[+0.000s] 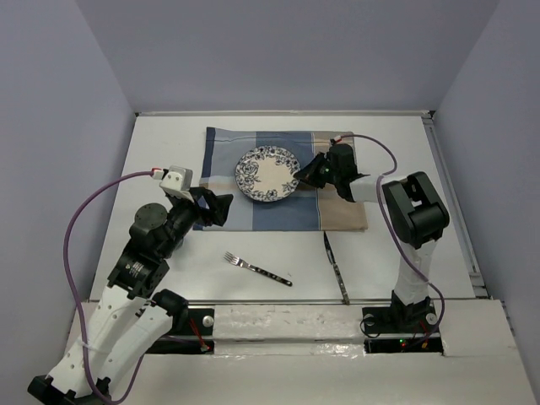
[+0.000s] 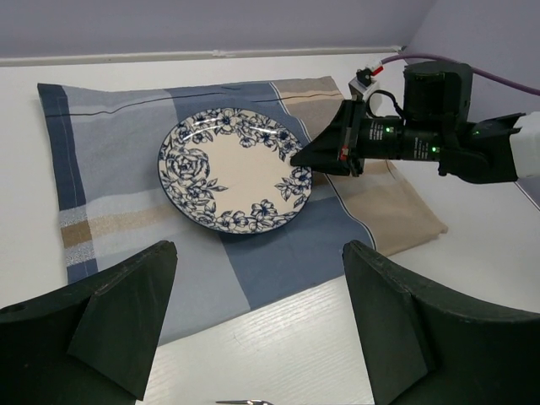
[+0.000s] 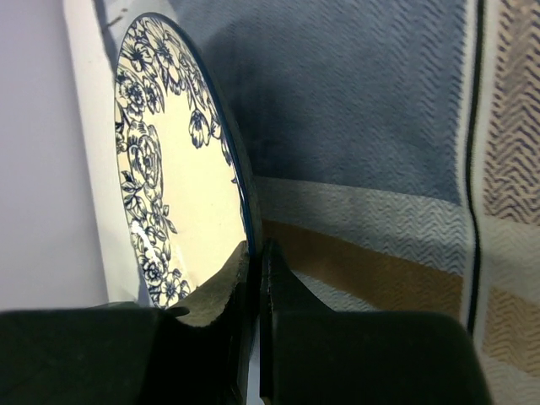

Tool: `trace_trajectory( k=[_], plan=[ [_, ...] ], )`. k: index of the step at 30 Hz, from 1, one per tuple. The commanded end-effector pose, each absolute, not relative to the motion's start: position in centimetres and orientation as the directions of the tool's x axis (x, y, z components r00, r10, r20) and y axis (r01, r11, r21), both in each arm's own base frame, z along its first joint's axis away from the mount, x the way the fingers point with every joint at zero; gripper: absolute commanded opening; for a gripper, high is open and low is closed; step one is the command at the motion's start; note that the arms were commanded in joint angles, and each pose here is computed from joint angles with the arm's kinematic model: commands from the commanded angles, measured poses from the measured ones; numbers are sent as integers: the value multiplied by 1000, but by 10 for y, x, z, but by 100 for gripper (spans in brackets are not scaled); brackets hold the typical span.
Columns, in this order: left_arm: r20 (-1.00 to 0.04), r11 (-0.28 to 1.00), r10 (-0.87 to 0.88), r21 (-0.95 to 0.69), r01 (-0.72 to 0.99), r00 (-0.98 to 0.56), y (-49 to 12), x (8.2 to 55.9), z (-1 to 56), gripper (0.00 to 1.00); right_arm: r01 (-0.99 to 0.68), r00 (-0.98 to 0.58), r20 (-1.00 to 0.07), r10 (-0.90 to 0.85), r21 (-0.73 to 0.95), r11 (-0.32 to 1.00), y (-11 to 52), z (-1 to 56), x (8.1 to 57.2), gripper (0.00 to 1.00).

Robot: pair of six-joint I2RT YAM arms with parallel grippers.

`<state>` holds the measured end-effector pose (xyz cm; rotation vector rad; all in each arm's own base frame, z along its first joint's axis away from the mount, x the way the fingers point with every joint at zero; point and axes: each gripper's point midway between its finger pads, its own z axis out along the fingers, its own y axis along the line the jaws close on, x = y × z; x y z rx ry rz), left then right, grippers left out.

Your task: Set the dinner table for one person

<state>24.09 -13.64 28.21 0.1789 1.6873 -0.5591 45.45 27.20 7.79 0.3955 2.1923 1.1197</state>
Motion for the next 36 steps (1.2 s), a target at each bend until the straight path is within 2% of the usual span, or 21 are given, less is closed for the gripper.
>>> trace_trajectory(
  k=[1, 4, 8, 9, 12, 13, 14, 18, 21, 23, 29, 33, 35, 36],
  plan=[
    [-963, 862, -206, -262, 433, -172, -138, 244, 290, 90, -135, -701, -466, 540, 830, 541, 283, 117, 470, 3],
    [-964, 864, -208, -262, 430, -168, -137, 245, 290, 90, -115, -715, -459, 527, 821, 559, 283, 107, 469, 8],
    [-964, 867, -208, -260, 425, -166, -135, 245, 290, 90, -97, -720, -488, 493, 775, 625, 275, 96, 467, 30],
    [-963, 867, -209, -262, 425, -168, -135, 245, 290, 91, -81, -719, -493, 491, 760, 644, 270, 96, 466, 43],
    [-964, 870, -211, -260, 418, -161, -133, 246, 291, 91, -80, -700, -538, 469, 712, 698, 259, 102, 464, 64],
    [-964, 870, -214, -262, 417, -159, -132, 246, 292, 90, -98, -693, -565, 448, 690, 717, 256, 106, 463, 66],
    [-964, 874, -216, -262, 409, -156, -130, 246, 293, 90, -96, -680, -583, 444, 672, 734, 252, 109, 464, 72],
    [-965, 883, -220, -258, 392, -140, -125, 247, 296, 91, -137, -651, -644, 402, 620, 772, 242, 135, 457, 76],
    [-966, 899, -231, -259, 352, -120, -115, 249, 300, 90, -243, -622, -707, 337, 584, 775, 260, 165, 438, 77],
    [-964, 916, -255, -266, 300, -77, -101, 249, 309, 90, -370, -611, -751, 249, 550, 749, 294, 181, 417, 77],
    [-944, 946, -317, -306, 109, 95, -49, 237, 342, 91, -680, -589, -807, 37, 520, 517, 424, 216, 333, 76],
    [-883, 918, -393, -392, 60, 258, -19, 209, 379, 93, -758, -564, -826, -11, 512, 403, 489, 235, 294, 80],
    [-829, 896, -429, -442, 51, 359, -1, 188, 398, 93, -760, -582, -812, -42, 525, 383, 513, 222, 285, 82],
    [-809, 886, -437, -463, 31, 393, 8, 181, 402, 94, -777, -566, -824, -30, 520, 354, 531, 238, 276, 82]
  ],
)
